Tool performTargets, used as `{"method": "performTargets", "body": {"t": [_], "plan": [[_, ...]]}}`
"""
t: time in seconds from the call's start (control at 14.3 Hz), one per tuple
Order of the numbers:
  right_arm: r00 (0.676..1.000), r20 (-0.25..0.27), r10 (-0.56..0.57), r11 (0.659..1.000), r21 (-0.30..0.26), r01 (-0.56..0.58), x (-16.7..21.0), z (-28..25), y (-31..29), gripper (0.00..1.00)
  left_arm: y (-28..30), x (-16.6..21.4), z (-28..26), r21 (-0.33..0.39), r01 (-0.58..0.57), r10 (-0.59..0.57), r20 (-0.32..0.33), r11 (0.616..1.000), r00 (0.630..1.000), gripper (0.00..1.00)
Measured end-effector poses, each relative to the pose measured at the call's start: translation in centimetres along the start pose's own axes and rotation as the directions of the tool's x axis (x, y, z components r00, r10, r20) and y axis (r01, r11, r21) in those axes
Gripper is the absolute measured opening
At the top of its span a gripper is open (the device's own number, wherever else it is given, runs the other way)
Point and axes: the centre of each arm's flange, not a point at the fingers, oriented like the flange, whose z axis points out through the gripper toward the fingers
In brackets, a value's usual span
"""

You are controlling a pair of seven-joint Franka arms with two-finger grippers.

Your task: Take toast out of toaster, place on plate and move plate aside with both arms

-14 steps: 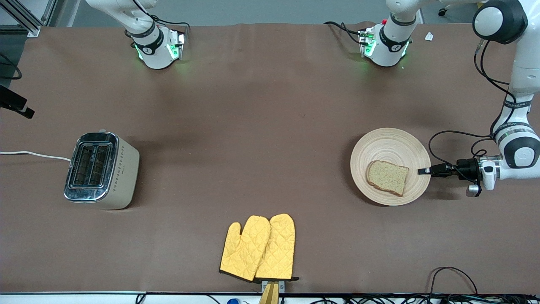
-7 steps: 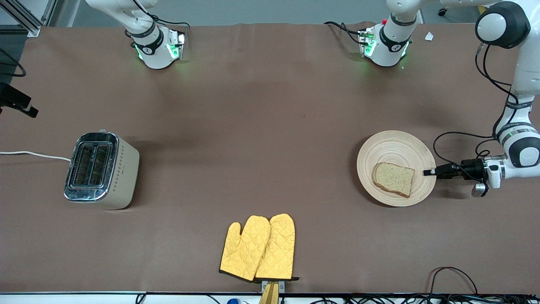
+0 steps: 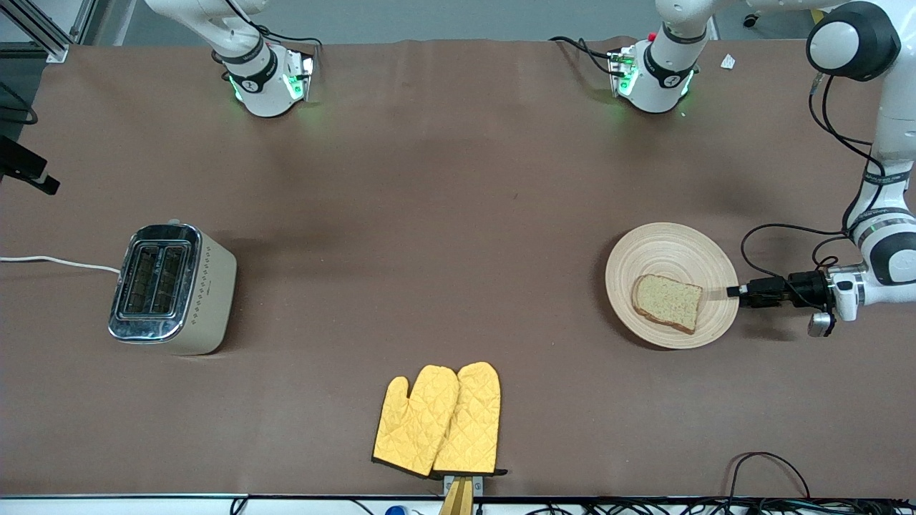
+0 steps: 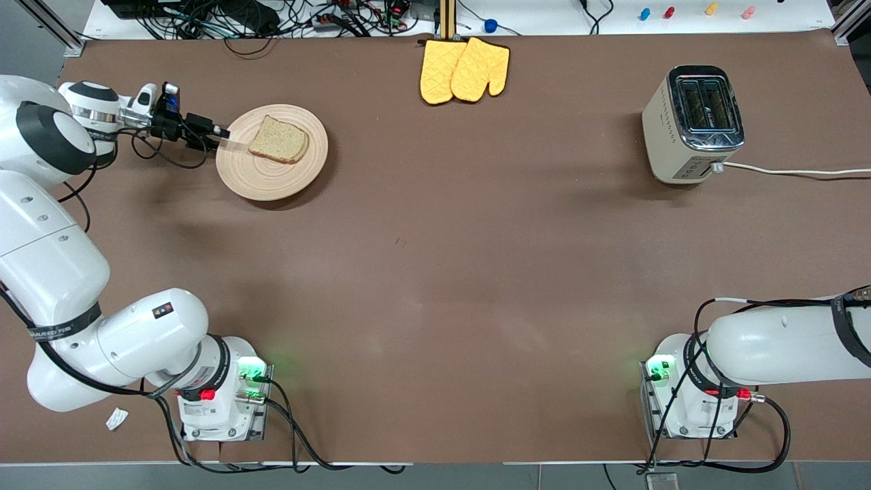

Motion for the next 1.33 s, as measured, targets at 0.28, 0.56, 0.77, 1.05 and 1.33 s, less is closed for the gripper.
{"method": "performTargets", "body": {"t": [0.28,0.56,0.77,1.05,1.33], "plan": [[1.000,-0.001,-0.001,1.000,0.000,0.001,0.0,-0.1,0.0,1.00,1.4,1.2,-2.2,0.134,0.044,-0.055,0.076,0.990,0.996,1.00],[1.000,-0.001,-0.004,1.000,0.000,0.004,0.0,-0.1,-0.1,1.00,7.0,3.9,-2.8,0.283,0.092,-0.132,0.125,0.955,0.983,1.00],[1.000,-0.001,-0.004,1.000,0.000,0.004,0.0,-0.1,-0.1,1.00,16.8,7.7,-3.0,0.449,0.067,-0.127,0.105,0.891,0.986,1.00],[1.000,-0.002,-0.004,1.000,0.000,0.004,0.0,-0.1,-0.1,1.00,32.3,8.9,-5.3,0.626,-0.009,-0.032,0.054,0.780,0.998,1.00],[1.000,0.002,-0.004,1.000,-0.001,0.004,0.1,0.1,-0.1,1.00,43.8,6.9,-5.0,0.701,-0.088,0.040,0.085,0.707,0.996,1.00]]}}
